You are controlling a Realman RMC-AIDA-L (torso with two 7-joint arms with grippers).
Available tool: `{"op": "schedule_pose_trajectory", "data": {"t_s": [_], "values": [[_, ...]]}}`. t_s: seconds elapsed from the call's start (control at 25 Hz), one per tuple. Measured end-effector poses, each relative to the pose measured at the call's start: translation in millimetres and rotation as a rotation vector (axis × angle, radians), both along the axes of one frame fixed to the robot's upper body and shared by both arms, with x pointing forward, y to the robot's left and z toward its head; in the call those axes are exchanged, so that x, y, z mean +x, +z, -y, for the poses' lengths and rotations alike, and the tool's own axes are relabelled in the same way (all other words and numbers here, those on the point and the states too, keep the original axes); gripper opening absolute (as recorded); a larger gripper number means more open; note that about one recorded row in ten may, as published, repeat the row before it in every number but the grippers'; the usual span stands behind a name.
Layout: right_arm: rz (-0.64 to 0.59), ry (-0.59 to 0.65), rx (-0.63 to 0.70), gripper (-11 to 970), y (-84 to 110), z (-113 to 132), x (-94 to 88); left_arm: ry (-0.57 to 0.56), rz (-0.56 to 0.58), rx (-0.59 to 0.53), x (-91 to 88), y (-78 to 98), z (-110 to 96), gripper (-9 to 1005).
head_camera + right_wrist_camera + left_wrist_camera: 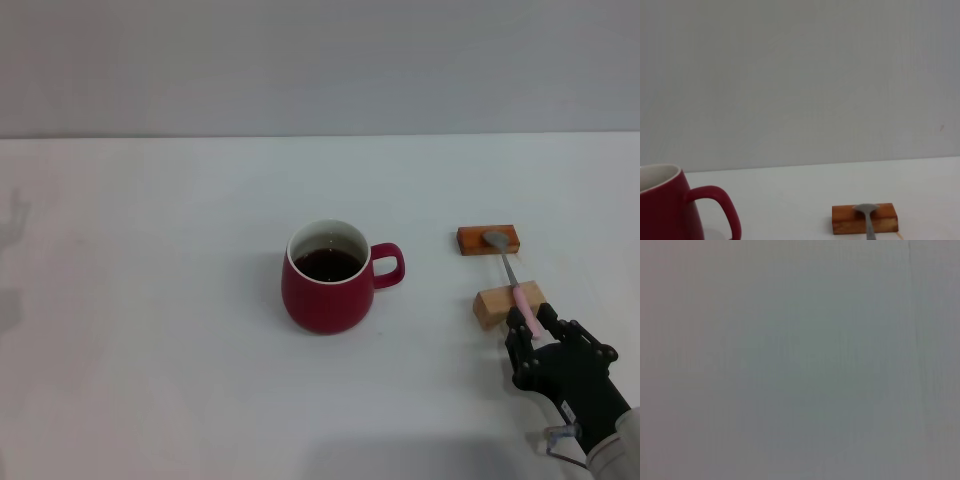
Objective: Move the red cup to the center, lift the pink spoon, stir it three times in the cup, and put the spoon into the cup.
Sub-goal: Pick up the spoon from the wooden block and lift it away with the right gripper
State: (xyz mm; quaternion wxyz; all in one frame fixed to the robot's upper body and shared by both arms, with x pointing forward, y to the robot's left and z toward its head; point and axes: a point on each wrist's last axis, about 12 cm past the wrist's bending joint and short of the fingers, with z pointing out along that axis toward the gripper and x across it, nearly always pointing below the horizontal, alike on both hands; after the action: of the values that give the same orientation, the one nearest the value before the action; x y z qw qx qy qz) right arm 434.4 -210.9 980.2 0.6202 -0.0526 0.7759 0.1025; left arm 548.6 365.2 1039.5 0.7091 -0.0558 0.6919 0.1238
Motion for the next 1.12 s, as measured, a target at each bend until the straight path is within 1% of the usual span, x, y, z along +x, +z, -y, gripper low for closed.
{"op": "schedule_pose_trajectory", "data": {"t_s": [0.8, 1.0, 1.12], "values": [[-0.004, -0.001, -0.001, 286, -0.8, 0.0, -0.8, 0.001, 0.004, -0.001, -0.2, 0.2, 0.5, 847], [-0.005, -0.001, 0.001, 244, -0.8, -0.5, -1.6, 0.001, 0.011, 0.000, -0.4, 0.8, 0.9, 847], [-0.005, -0.001, 0.001, 238, -0.9, -0.4, -1.8, 0.001, 0.010, 0.000, -0.7, 0.6, 0.8, 846]]}}
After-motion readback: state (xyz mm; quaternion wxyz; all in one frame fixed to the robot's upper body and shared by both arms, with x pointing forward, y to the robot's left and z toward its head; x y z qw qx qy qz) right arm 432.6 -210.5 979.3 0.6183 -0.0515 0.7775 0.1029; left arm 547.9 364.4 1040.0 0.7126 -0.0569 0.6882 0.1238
